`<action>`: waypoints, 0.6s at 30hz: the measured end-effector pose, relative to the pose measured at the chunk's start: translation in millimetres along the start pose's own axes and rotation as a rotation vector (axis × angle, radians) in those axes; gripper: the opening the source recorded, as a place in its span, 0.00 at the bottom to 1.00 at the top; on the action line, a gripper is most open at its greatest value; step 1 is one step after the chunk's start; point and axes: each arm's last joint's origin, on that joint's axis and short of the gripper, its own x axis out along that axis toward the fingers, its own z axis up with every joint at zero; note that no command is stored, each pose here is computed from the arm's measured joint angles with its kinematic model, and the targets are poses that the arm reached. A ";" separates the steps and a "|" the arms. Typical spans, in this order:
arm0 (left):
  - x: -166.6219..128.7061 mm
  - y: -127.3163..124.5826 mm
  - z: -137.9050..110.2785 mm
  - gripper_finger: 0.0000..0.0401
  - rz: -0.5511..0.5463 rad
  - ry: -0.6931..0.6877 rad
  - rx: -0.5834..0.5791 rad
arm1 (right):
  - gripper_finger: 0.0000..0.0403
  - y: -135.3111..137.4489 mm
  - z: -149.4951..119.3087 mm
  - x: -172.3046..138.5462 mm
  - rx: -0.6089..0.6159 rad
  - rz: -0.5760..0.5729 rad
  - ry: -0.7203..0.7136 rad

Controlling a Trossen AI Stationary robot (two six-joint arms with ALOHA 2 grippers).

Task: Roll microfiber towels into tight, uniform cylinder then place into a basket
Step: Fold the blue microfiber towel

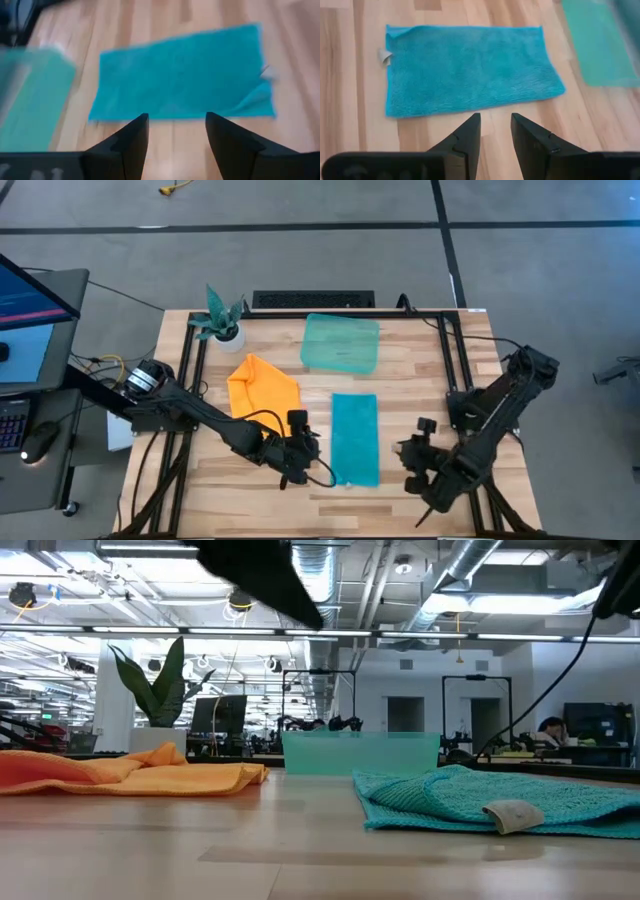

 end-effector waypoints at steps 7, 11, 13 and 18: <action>21.4 -20.4 2.4 0.47 -0.094 -0.095 0.173 | 0.33 -0.3 -17.9 -0.3 0.020 -0.009 -0.013; 35.2 -31.6 -5.3 0.47 -0.132 -0.087 0.225 | 0.33 2.9 -16.1 2.8 0.044 0.004 -0.014; 42.0 -36.9 -7.4 0.47 -0.172 -0.092 0.227 | 0.33 4.2 -12.8 3.7 0.072 0.023 -0.021; 53.3 -45.4 -14.7 0.47 -0.239 -0.086 0.264 | 0.33 2.8 -4.4 10.5 0.105 0.040 -0.008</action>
